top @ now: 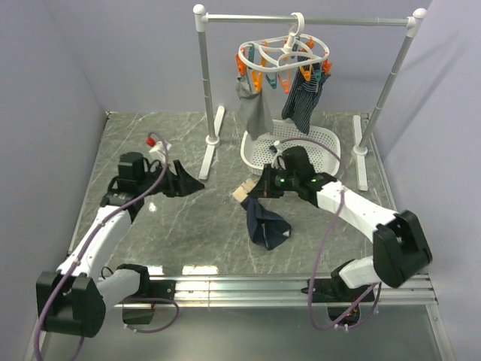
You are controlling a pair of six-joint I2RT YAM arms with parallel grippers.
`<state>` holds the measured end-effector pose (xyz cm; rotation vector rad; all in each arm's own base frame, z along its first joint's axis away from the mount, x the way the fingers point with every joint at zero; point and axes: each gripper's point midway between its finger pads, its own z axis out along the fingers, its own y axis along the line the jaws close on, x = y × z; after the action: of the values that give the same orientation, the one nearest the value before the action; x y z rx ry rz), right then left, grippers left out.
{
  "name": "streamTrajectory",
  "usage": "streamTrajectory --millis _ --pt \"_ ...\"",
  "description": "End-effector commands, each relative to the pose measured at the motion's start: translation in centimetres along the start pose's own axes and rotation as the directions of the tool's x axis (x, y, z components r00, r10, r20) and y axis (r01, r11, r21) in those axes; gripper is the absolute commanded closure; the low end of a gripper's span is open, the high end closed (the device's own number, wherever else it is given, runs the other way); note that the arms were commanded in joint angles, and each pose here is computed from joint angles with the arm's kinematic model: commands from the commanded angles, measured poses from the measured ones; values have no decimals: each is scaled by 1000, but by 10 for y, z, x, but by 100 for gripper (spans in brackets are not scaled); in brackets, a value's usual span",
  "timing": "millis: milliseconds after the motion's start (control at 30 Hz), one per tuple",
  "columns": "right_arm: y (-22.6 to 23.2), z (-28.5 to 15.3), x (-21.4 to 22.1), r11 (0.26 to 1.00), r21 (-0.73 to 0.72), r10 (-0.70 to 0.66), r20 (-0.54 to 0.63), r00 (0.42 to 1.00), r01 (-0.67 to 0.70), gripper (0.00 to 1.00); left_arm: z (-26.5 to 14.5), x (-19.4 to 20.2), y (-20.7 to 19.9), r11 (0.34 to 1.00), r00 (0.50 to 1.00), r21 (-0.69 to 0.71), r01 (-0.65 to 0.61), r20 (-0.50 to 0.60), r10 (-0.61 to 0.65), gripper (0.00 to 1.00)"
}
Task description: Clip the underwear to the hanger
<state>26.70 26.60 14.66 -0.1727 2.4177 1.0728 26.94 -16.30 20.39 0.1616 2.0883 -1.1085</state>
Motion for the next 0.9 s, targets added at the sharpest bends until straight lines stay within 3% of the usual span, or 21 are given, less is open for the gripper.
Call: streamTrajectory --millis 0,267,500,867 --pt "28 21 -14 990 -124 65 32 997 -61 100 25 -1 -37 986 1000 162 -20 19 18 31" --pt "35 36 -31 988 -149 41 67 997 -31 100 86 14 -62 957 986 245 158 -88 -140 49" --pt "36 36 -32 988 -150 29 59 998 -20 100 112 19 -45 944 956 159 287 -106 -273 48" --pt "46 34 -30 985 -174 5 53 999 5 100 126 22 -42 933 940 135 334 -114 -320 50"
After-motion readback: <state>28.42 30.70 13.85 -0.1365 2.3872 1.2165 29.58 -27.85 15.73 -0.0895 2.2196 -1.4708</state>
